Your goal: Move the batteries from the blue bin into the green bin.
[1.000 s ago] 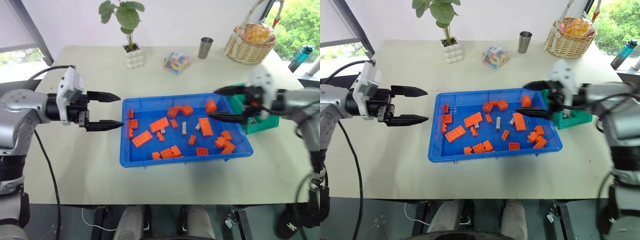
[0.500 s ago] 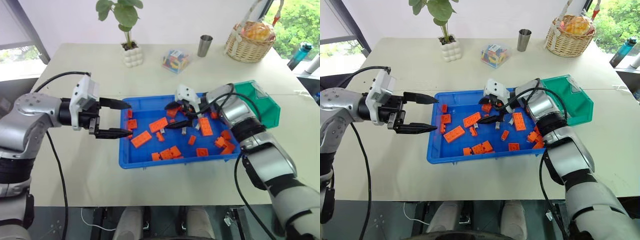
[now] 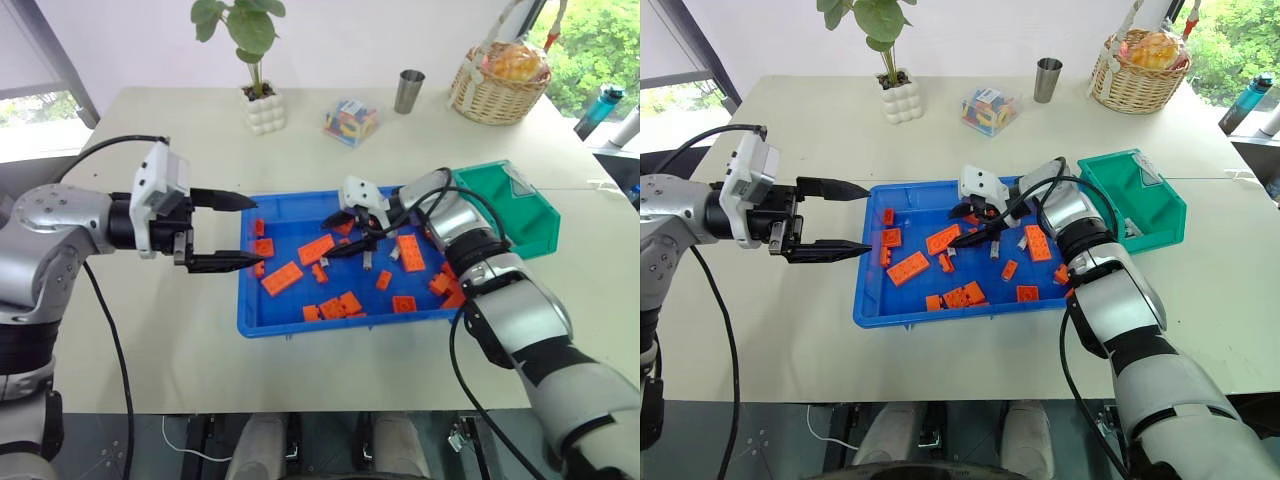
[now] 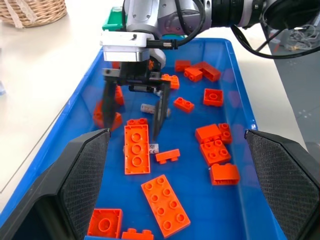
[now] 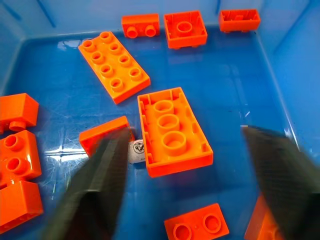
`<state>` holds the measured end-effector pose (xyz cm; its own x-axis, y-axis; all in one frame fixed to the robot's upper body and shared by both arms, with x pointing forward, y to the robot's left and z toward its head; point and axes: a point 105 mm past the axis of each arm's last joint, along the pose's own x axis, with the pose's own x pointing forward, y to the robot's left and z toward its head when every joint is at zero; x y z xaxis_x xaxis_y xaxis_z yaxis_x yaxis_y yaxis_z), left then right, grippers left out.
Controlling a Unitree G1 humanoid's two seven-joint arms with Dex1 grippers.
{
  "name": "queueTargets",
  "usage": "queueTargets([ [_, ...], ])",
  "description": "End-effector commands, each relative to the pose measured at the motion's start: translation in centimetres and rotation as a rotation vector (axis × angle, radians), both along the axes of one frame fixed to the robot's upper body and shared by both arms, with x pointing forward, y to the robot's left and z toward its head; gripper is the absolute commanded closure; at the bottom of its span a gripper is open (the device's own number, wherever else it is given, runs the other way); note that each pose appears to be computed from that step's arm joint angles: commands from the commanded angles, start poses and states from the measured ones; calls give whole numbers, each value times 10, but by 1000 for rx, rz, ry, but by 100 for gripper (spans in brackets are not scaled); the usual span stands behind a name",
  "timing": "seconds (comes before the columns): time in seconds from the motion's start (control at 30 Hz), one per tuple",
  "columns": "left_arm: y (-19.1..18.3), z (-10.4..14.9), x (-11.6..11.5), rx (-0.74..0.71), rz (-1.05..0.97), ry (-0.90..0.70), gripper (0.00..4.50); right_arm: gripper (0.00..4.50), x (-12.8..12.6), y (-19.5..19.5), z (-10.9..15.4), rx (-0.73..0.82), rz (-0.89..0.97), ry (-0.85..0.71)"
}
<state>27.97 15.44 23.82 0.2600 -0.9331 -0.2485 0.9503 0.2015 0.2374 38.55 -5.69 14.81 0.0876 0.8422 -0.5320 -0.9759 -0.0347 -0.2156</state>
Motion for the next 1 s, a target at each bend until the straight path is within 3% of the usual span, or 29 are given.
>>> queueTargets([
  [0.03,0,10,-3,-4,-5,-44,0,283,2,5,16,39,14,-45],
  [0.13,-2,11,-1,-6,-8,-48,0,431,3,6,19,54,8,-53],
  [0.43,-6,13,4,-3,-23,-54,0,431,-6,23,30,109,54,-81],
  [0.53,-6,13,4,1,-27,-54,0,344,-4,19,30,100,28,-76],
  [0.63,-6,12,4,5,-33,-52,0,208,-4,11,25,65,31,-86],
  [0.83,-7,9,1,14,-42,-47,0,208,-5,6,17,45,35,-46],
  [0.93,-7,7,1,18,-41,-49,0,113,-3,7,13,40,23,-43],
  [1.0,-7,6,0,20,-39,-48,0,17,-3,8,9,26,28,-67],
])
